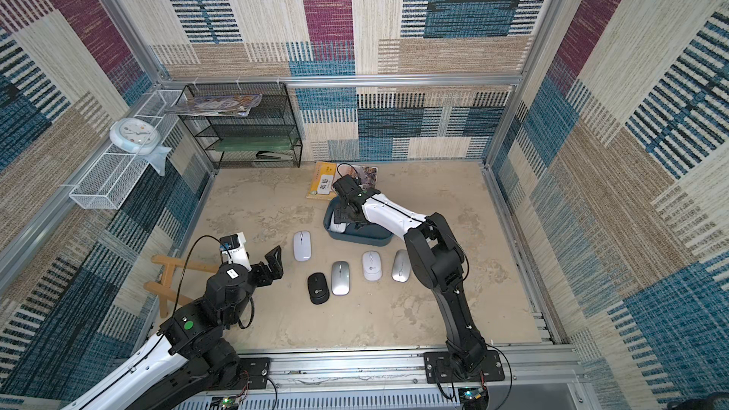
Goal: Take out the mouse from the storage box
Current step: Pick up the mouse from the storage box.
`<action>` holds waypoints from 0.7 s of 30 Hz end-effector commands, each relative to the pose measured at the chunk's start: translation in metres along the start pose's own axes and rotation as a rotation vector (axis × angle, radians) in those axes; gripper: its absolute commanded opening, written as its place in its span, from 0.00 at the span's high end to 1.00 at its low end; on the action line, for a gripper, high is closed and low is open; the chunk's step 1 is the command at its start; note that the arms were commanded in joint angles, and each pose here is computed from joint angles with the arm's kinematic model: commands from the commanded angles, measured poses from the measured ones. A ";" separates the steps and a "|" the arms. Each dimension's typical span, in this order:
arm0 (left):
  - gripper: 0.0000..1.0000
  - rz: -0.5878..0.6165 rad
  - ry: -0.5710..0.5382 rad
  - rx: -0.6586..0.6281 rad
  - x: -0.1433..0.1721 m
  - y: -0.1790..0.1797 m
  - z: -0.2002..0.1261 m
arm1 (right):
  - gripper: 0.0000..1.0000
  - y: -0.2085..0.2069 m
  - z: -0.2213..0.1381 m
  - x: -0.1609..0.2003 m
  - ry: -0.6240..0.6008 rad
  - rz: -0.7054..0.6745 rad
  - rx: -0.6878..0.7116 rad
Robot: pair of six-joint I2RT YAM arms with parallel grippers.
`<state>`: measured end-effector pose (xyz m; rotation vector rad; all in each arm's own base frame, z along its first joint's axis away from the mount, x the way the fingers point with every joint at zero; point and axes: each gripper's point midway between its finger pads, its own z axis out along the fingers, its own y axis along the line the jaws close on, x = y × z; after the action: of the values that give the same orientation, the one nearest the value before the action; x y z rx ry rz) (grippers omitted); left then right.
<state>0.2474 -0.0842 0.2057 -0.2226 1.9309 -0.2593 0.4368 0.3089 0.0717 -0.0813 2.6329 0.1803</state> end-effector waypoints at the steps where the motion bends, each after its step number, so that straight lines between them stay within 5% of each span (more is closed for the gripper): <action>1: 0.01 -0.004 0.001 -0.002 -0.001 0.000 -0.001 | 0.02 0.006 0.006 0.012 0.069 -0.001 -0.028; 21: 0.01 -0.008 0.004 0.013 0.000 -0.001 -0.002 | 0.05 0.026 0.034 0.013 0.134 -0.065 -0.067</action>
<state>0.2454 -0.0825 0.2067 -0.2313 1.9288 -0.2661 0.4457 0.3404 0.0440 -0.1774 2.7194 0.2601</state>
